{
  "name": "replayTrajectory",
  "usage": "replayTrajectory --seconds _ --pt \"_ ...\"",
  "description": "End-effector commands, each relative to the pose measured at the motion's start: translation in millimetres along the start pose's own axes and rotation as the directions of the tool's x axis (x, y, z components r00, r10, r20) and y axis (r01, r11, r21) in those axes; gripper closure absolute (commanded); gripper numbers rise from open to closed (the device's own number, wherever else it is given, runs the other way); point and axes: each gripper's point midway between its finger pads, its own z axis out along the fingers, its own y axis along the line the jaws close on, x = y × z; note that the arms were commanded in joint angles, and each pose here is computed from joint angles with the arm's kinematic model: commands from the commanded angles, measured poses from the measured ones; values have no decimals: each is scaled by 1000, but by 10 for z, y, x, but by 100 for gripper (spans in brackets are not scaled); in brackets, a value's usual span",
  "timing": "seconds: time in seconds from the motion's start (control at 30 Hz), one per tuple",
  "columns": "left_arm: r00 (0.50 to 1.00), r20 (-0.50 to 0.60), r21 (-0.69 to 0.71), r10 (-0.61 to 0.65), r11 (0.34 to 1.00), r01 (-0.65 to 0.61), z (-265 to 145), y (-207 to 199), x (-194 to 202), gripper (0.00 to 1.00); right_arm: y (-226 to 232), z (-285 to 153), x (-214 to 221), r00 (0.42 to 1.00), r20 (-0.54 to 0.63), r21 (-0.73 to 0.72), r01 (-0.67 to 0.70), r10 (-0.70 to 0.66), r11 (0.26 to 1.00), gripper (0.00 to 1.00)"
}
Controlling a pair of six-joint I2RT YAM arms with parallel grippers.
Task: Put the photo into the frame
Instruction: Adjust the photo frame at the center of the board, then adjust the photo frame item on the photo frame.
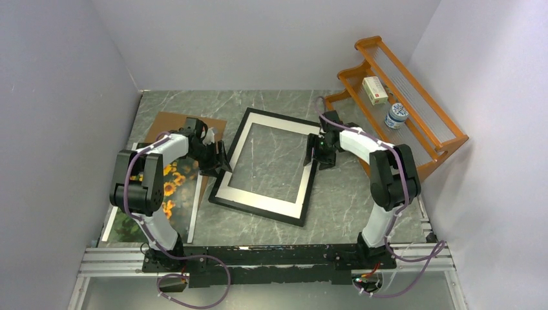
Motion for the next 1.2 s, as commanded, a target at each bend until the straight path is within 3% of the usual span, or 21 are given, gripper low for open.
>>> replayTrajectory --seconds 0.0,0.13,0.4,0.53,0.77,1.03,1.17 --pt "998 55 27 9 1000 -11 -121 -132 -88 32 6 -279 -89 997 54 41 -57 54 998 31" --pt "998 63 32 8 999 -10 -138 -147 -92 30 -82 -351 277 991 -11 89 -135 137 987 28" --pt "998 62 31 12 999 -14 -139 -136 -66 29 95 -378 897 992 -117 115 -41 54 993 28" --pt "998 54 32 11 999 -12 -119 -123 -42 30 109 -360 1032 989 -145 129 -2 21 992 28" --pt "998 59 14 26 1000 -27 -121 -77 -16 31 94 -329 1246 977 -213 163 46 -10 986 39" --pt "998 62 24 18 1000 -20 -100 -82 -10 32 108 -305 1309 971 -235 192 97 -50 977 39" --pt "998 59 26 21 999 -22 -94 -83 -8 33 58 -265 1345 968 -249 220 91 -34 971 43"
